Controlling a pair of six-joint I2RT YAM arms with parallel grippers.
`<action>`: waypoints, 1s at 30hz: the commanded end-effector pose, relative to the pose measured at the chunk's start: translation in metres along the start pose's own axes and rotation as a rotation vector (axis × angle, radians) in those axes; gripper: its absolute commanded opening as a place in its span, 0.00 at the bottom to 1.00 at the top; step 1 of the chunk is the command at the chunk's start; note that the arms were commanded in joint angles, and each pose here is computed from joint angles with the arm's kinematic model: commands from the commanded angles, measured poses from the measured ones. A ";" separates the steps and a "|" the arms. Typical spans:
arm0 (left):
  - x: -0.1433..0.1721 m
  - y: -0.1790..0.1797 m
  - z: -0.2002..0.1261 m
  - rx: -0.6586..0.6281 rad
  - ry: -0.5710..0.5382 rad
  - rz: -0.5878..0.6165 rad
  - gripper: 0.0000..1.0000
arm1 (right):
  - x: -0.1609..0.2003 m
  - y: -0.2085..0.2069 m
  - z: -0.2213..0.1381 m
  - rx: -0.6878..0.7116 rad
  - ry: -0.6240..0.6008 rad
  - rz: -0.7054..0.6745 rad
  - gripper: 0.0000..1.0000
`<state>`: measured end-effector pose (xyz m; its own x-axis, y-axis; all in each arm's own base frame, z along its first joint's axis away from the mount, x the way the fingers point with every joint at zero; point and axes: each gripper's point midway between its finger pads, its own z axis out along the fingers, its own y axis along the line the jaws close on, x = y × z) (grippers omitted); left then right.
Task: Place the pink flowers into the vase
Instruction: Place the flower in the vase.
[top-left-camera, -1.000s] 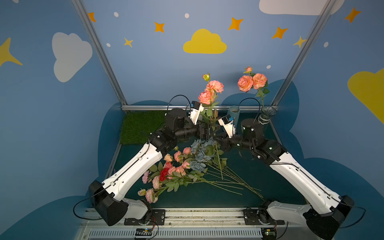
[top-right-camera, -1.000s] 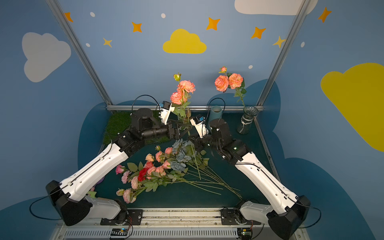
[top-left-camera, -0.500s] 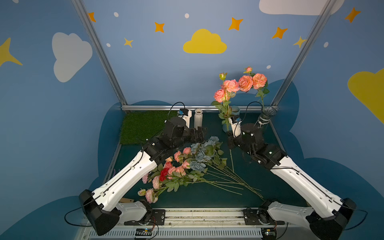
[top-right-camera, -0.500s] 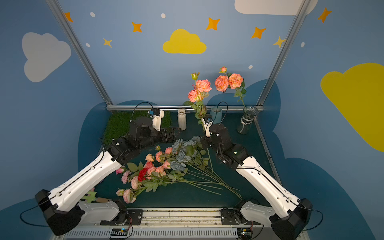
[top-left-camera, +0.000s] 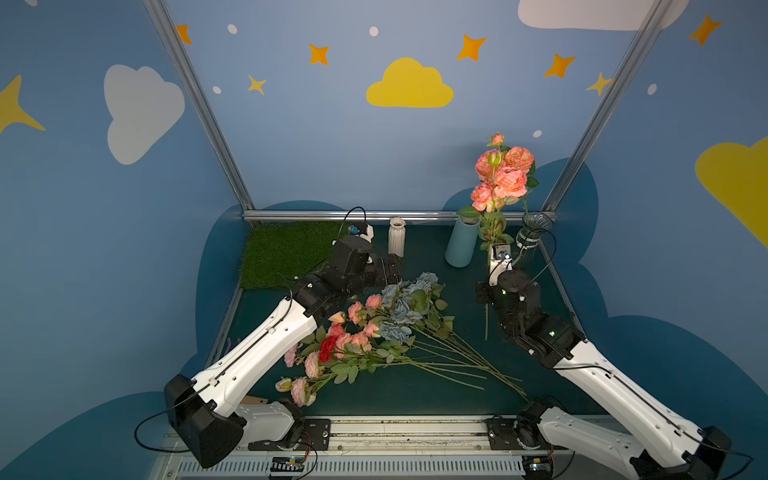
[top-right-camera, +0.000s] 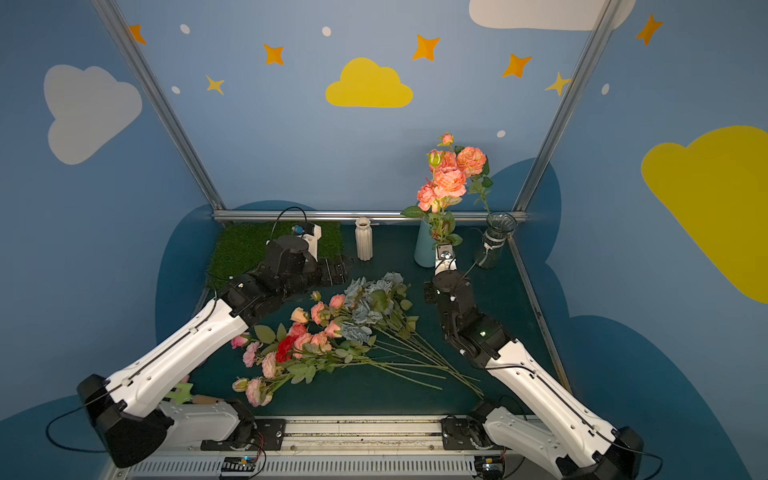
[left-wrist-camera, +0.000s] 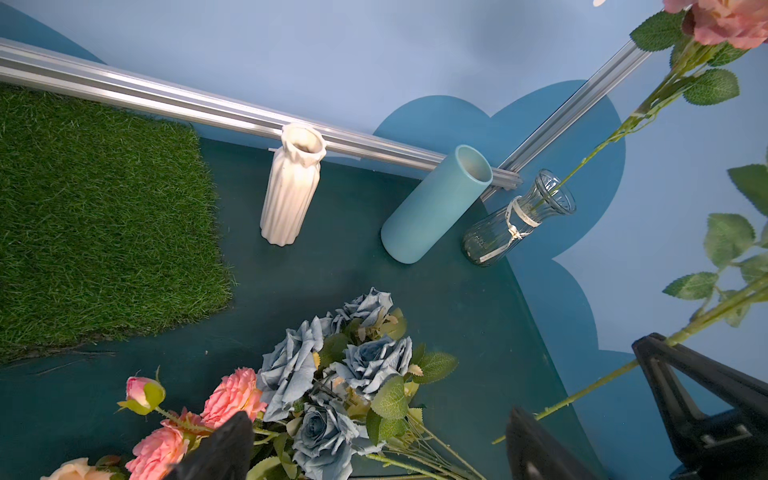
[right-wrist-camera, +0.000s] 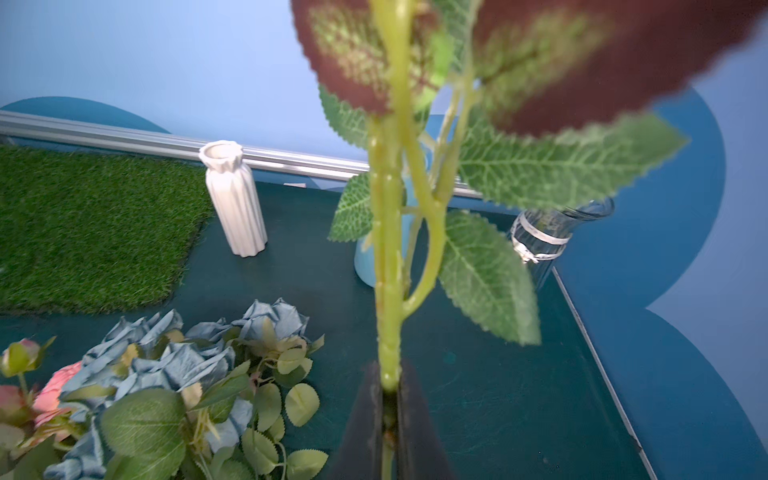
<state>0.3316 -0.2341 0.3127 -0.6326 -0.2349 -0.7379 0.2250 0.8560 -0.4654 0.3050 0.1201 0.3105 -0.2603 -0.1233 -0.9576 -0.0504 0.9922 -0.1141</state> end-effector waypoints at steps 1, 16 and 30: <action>0.004 0.003 0.003 -0.004 0.017 -0.001 0.95 | -0.022 -0.025 -0.008 0.104 -0.094 0.068 0.00; 0.011 0.015 0.007 -0.023 0.029 -0.004 0.95 | -0.046 -0.105 -0.006 0.409 -0.179 0.232 0.00; 0.023 0.027 0.022 -0.025 0.065 -0.003 0.95 | -0.127 -0.164 0.014 0.633 -0.431 0.345 0.00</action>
<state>0.3350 -0.2236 0.2785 -0.6762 -0.2211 -0.7028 0.1875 0.8709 -0.4544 0.3625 -0.0147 0.4030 0.0769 0.0612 -0.9952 0.5276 0.8444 0.0927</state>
